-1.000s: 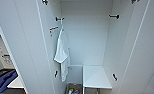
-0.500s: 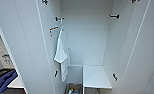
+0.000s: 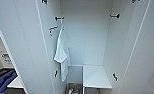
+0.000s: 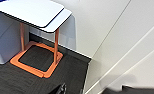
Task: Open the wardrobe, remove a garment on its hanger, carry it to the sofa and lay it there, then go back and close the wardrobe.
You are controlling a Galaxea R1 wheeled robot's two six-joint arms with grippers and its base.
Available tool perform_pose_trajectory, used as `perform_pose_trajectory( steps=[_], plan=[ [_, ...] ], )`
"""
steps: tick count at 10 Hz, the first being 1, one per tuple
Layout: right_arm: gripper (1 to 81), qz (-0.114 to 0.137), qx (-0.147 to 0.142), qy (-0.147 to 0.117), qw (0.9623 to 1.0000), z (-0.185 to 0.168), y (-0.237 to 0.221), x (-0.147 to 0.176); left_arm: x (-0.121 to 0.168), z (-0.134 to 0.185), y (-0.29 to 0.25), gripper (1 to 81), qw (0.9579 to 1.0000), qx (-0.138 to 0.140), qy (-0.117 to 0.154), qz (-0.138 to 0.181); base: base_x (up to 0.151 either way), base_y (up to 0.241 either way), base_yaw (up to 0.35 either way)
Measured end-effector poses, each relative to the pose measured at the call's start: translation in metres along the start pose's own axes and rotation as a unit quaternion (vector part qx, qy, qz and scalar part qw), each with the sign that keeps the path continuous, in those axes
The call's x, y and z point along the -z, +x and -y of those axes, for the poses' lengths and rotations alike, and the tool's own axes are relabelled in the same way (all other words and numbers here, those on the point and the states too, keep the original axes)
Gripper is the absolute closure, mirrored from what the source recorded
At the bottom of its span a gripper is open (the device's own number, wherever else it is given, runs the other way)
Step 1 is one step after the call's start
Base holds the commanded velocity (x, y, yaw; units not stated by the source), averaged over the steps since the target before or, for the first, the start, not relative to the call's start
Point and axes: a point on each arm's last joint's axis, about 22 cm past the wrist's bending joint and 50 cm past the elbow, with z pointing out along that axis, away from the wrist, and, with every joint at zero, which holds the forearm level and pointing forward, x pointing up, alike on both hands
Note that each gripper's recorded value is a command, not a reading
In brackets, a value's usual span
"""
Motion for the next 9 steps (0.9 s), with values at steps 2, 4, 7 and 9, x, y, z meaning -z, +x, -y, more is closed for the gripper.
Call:
perform_pose_trajectory(
  steps=[2, 4, 7, 9],
  plan=[
    [1.0, -0.003, -0.02, 0.023, 0.9995, 0.029, 0.009, -0.01, -0.012, -0.011, 0.038, 1.0, 0.9999, 0.002, 0.014, 0.0, 0.0, 0.0, 0.0],
    [1.0, 0.039, -0.033, 0.048, 0.9975, 0.059, -0.028, -0.02, -0.027, -0.046, 0.042, 1.0, 0.9996, 0.008, 0.006, 0.026, 0.0, 0.0, 0.0],
    [1.0, 0.105, -0.041, 0.088, 0.9898, 0.11, -0.091, -0.031, -0.069, -0.181, -0.008, 1.0, 0.9916, 0.01, -0.079, 0.102, 0.0, 0.0, 0.0],
    [1.0, 0.16, -0.026, 0.145, 0.976, 0.167, -0.159, -0.045, -0.083, -0.222, -0.02, 1.0, 0.9872, 0.003, -0.09, 0.131, 0.0, 0.0, 0.0]
  ],
)
